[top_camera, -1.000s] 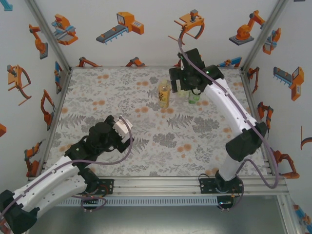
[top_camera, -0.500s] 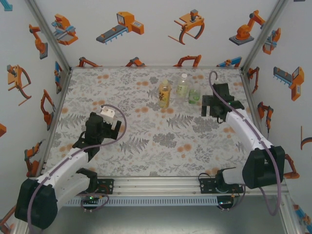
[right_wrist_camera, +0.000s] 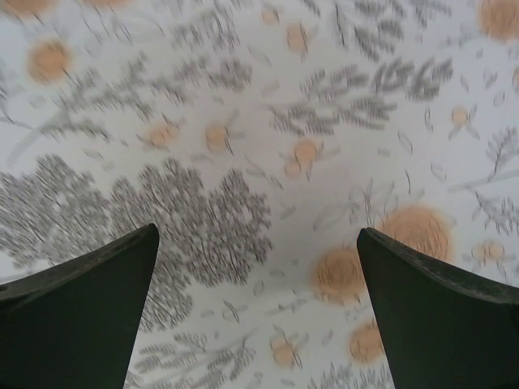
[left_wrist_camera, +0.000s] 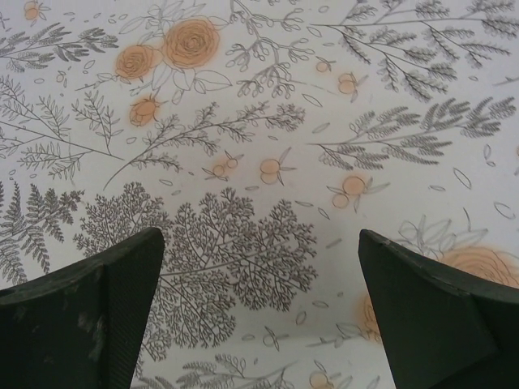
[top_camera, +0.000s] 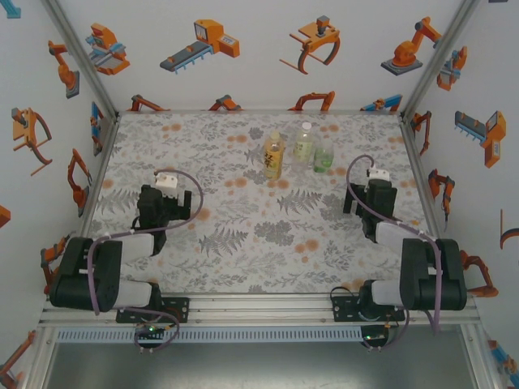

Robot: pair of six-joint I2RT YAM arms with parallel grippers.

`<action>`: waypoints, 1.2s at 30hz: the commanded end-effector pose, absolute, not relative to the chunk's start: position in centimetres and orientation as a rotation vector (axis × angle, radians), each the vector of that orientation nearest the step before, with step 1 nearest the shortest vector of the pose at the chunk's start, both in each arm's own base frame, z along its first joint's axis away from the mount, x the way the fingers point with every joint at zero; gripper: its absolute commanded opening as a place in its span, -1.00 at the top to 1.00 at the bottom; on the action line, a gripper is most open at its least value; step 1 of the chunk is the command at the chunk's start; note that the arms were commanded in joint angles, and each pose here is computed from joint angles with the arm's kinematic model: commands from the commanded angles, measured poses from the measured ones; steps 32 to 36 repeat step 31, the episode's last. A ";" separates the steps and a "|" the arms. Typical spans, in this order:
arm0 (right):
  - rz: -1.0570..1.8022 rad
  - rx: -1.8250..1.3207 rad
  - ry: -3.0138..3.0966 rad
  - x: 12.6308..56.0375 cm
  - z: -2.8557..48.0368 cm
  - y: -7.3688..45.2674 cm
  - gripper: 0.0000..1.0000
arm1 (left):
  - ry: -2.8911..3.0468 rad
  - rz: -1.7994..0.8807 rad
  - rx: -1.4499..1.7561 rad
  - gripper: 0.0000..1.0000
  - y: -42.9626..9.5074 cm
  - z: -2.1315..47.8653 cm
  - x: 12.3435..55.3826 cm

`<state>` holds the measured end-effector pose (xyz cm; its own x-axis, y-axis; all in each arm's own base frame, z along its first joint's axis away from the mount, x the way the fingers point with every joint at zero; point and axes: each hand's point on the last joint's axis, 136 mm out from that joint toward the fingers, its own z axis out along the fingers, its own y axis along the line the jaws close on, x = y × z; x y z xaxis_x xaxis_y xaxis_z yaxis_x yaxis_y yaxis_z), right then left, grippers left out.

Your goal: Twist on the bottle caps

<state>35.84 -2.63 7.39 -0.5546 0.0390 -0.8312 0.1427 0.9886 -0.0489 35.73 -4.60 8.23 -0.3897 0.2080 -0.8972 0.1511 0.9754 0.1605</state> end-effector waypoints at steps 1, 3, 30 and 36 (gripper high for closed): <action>-0.064 0.093 1.917 38.3 11.4 -2.2 -0.99 | 1.858 0.009 0.169 -0.94 -3.9 11.1 37.7; -0.046 0.099 1.911 38.5 10.6 -2.5 -0.99 | 1.858 -0.040 0.155 -0.94 -3.5 11.0 37.6; 0.058 0.074 1.934 39.4 8.9 -2.2 -0.98 | 1.955 -0.065 0.005 -0.94 -0.8 8.8 39.7; 0.058 0.074 1.932 39.3 8.9 -2.2 -0.98 | 1.955 -0.065 0.004 -0.94 -0.8 8.8 39.7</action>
